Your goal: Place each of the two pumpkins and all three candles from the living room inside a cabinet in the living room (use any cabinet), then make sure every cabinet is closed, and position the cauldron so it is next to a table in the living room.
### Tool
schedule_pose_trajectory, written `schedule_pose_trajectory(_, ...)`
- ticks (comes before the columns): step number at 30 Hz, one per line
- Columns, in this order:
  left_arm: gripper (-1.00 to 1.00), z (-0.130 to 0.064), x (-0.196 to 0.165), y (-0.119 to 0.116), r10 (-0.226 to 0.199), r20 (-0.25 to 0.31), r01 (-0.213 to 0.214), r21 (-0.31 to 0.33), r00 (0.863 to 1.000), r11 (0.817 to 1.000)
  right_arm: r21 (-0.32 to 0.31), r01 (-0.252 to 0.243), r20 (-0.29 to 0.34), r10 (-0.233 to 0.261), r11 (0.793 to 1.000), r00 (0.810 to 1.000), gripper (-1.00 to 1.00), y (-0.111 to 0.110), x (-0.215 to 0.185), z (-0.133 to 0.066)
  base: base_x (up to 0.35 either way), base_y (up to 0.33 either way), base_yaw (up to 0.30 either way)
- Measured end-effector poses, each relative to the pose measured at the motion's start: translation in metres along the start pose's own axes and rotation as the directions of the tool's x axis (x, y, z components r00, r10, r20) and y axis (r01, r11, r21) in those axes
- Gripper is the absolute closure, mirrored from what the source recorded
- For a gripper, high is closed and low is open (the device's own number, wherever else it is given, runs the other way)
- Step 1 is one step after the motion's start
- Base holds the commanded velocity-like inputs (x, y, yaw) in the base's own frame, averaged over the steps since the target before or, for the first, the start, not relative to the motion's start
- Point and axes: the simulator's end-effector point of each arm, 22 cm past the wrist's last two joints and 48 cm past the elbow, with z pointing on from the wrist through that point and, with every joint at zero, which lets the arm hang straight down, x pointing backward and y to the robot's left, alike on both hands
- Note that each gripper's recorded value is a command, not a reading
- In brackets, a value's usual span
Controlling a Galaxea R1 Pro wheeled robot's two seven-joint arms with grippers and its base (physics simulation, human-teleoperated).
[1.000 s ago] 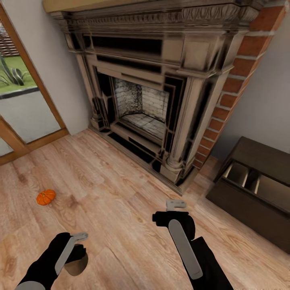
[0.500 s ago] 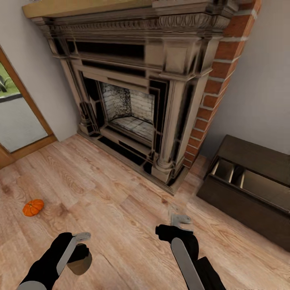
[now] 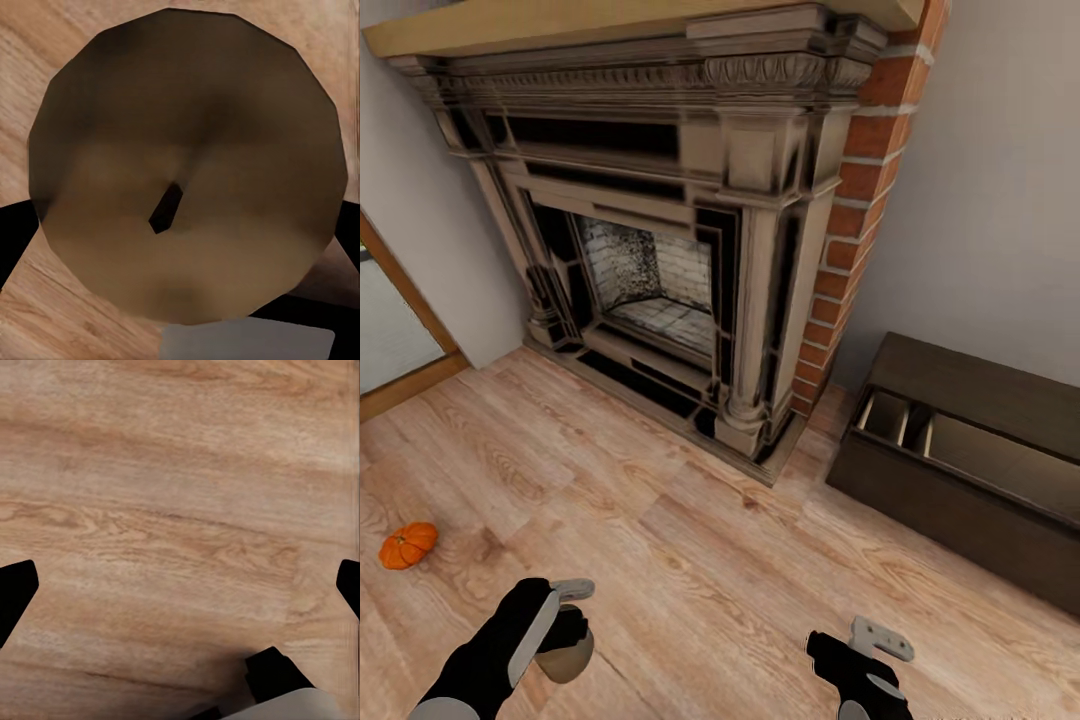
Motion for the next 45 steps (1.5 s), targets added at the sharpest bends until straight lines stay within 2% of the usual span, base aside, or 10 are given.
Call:
schedule_pose_trajectory(6, 1.00, -0.003, 0.000, -0.011, 0.060, 0.009, -0.060, -0.002, 0.998, 0.998, 0.015, -0.015, 0.008, 0.015, 1.000, 1.000, -1.00, -0.006, 0.001, 0.002, 0.000, 0.000, -0.205)
schedule_pose_trajectory(12, 1.00, -0.005, -0.002, -0.014, 0.070, 0.017, -0.070, -0.004, 0.997, 0.998, 0.030, -0.041, 0.022, 0.040, 0.999, 0.999, -1.00, -0.012, 0.001, 0.005, 0.000, 0.000, -0.247)
schedule_pose_trajectory(14, 1.00, -0.006, -0.003, -0.014, 0.070, 0.021, -0.070, -0.002, 0.997, 0.998, 0.058, -0.053, 0.006, 0.053, 0.997, 0.999, -1.00, -0.023, 0.009, 0.012, 0.000, 0.000, -0.273)
schedule_pose_trajectory(17, 1.00, -0.006, -0.005, -0.017, 0.071, 0.030, -0.071, 0.001, 0.997, 0.997, 0.120, -0.109, -0.001, 0.110, 0.987, 0.994, -1.00, -0.050, 0.015, 0.024, 0.000, 0.000, -0.277)
schedule_pose_trajectory(19, 1.00, -0.007, -0.005, -0.024, 0.089, 0.035, -0.090, 0.004, 0.995, 0.996, 0.133, -0.127, 0.005, 0.128, 0.983, 0.992, -1.00, -0.057, 0.014, 0.026, 0.000, 0.000, -0.278)
schedule_pose_trajectory(24, 1.00, -0.007, -0.002, -0.040, 0.172, 0.048, -0.172, -0.003, 0.984, 0.985, 0.159, -0.144, 0.010, 0.145, 0.977, 0.989, -1.00, -0.066, 0.020, 0.031, -0.035, 0.000, -0.278)
schedule_pose_trajectory(30, 1.00, -0.007, -0.005, -0.042, 0.181, 0.062, -0.182, -0.005, 0.981, 0.983, 0.198, -0.192, 0.047, 0.187, 0.961, 0.981, -1.00, -0.088, 0.016, 0.034, -0.008, 0.000, -0.278)
schedule_pose_trajectory(34, 1.00, -0.007, -0.005, -0.044, 0.183, 0.064, -0.183, -0.002, 0.981, 0.983, 0.207, -0.202, 0.049, 0.196, 0.957, 0.979, -1.00, -0.093, 0.017, 0.034, 0.000, 0.000, -0.278)
schedule_pose_trajectory(39, 1.00, -0.008, -0.004, -0.049, 0.220, 0.071, -0.220, -0.008, 0.973, 0.975, 0.210, -0.207, 0.052, 0.201, 0.955, 0.978, -1.00, -0.095, 0.016, 0.035, 0.000, 0.000, -0.278)
schedule_pose_trajectory(45, 1.00, -0.009, -0.008, -0.052, 0.221, 0.095, -0.221, -0.009, 0.971, 0.975, 0.227, -0.229, 0.058, 0.221, 0.947, 0.973, -1.00, -0.105, 0.014, 0.036, 0.000, 0.000, -0.278)
